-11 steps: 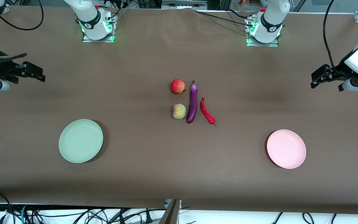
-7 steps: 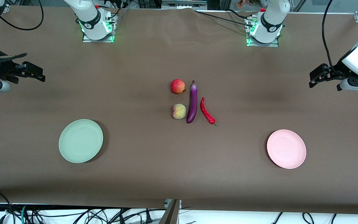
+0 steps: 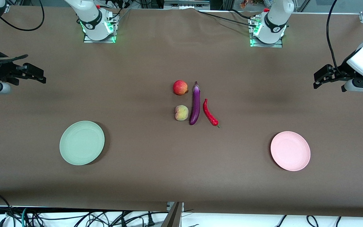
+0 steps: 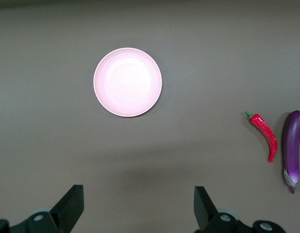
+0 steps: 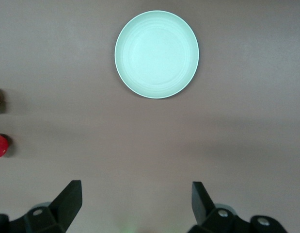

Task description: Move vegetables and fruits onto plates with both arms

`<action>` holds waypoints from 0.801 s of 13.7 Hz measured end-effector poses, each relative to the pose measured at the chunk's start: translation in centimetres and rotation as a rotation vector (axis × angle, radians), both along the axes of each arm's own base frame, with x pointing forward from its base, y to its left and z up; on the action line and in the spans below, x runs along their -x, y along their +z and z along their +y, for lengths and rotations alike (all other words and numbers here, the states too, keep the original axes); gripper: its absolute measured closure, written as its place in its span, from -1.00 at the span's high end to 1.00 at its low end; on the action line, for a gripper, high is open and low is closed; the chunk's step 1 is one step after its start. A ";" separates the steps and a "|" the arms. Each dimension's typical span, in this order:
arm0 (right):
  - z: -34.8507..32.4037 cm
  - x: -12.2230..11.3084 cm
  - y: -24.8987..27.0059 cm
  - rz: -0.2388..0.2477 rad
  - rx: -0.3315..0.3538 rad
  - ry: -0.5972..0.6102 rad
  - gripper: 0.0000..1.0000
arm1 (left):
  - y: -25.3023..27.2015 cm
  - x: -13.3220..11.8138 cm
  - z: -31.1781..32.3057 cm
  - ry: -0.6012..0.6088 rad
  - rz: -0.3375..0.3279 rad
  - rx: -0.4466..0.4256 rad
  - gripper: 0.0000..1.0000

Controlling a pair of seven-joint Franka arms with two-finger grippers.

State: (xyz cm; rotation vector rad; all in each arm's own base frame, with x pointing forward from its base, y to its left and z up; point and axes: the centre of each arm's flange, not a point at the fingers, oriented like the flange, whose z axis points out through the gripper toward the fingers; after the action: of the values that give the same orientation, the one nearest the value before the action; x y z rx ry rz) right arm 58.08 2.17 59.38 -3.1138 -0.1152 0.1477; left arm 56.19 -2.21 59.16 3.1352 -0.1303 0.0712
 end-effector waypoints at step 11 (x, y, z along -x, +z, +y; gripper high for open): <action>-0.4 -0.5 -0.1 -0.011 0.000 -0.006 1.00 | 0.0 0.0 0.0 0.000 0.000 0.000 1.00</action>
State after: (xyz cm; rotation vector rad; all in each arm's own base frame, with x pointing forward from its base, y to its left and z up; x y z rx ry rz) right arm 58.57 1.81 59.25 -3.1145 -0.1057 0.1312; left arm 56.20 -2.21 59.16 3.1352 -0.1303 0.0713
